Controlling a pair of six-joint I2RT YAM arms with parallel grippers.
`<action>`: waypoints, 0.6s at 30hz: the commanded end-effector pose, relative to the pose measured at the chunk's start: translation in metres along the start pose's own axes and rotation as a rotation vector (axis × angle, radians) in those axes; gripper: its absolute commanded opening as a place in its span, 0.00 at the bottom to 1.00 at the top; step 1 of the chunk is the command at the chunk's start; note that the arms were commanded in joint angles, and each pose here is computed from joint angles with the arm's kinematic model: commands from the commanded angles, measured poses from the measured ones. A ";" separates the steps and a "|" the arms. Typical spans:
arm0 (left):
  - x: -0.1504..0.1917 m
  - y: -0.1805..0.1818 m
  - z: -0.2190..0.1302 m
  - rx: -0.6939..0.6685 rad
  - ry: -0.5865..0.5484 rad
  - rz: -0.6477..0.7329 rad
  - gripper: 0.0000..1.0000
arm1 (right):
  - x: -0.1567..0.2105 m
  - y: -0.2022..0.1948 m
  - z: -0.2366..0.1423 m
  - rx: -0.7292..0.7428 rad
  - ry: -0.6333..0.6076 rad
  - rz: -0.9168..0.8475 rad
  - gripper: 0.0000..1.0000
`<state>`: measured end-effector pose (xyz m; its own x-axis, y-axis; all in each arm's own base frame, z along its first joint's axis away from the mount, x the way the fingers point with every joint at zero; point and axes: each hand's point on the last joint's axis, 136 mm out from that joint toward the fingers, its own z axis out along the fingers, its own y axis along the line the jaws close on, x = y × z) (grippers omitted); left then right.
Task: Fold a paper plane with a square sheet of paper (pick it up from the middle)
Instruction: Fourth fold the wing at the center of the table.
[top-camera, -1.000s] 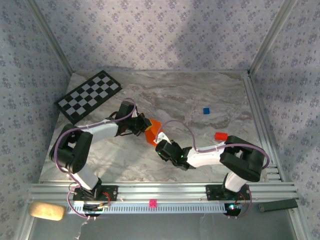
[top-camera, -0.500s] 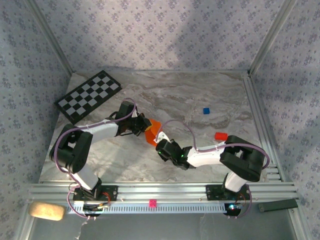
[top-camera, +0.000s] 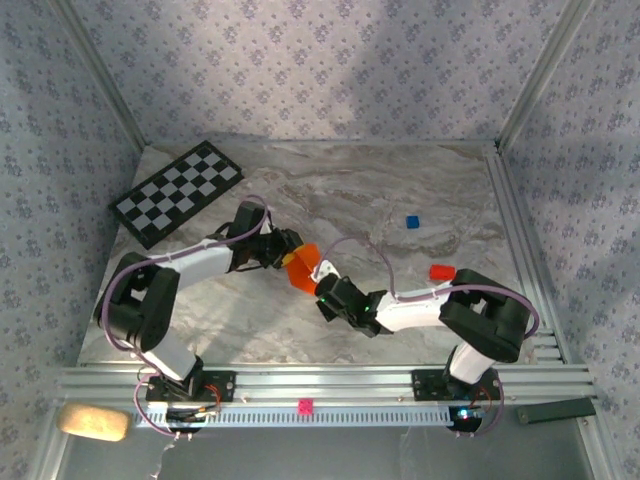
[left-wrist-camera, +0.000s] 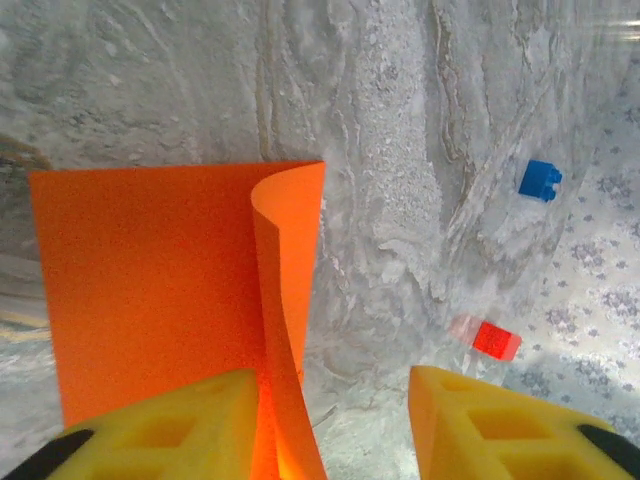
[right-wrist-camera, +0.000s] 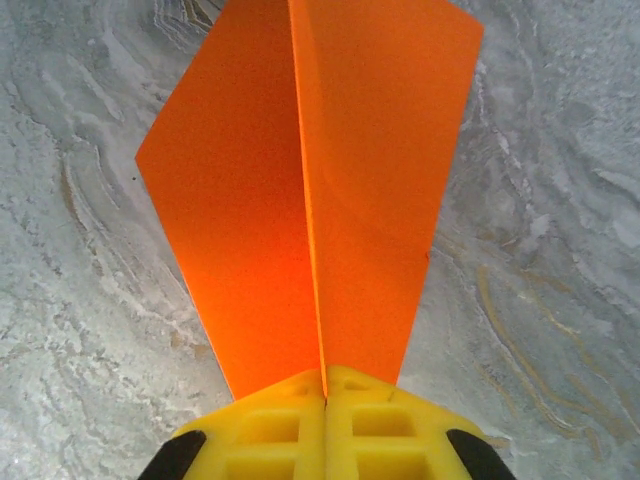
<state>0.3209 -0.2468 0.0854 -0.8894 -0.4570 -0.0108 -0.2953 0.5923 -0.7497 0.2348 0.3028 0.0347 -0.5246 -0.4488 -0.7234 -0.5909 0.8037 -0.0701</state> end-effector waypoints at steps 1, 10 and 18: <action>-0.009 -0.005 -0.019 -0.007 -0.054 0.037 0.50 | 0.004 0.008 0.005 -0.091 0.019 0.072 0.00; -0.013 0.004 -0.033 -0.040 -0.093 0.045 0.51 | 0.008 0.016 0.012 -0.214 0.069 0.129 0.00; -0.012 0.005 -0.031 -0.035 -0.077 0.056 0.42 | 0.004 0.024 0.012 -0.331 0.096 0.226 0.00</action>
<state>0.3227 -0.2217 0.1051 -0.8715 -0.4807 -0.0972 -0.2647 0.6279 -0.7319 0.2344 0.3180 0.0258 -0.6646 -0.3355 -0.6676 -0.6143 0.7540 0.2327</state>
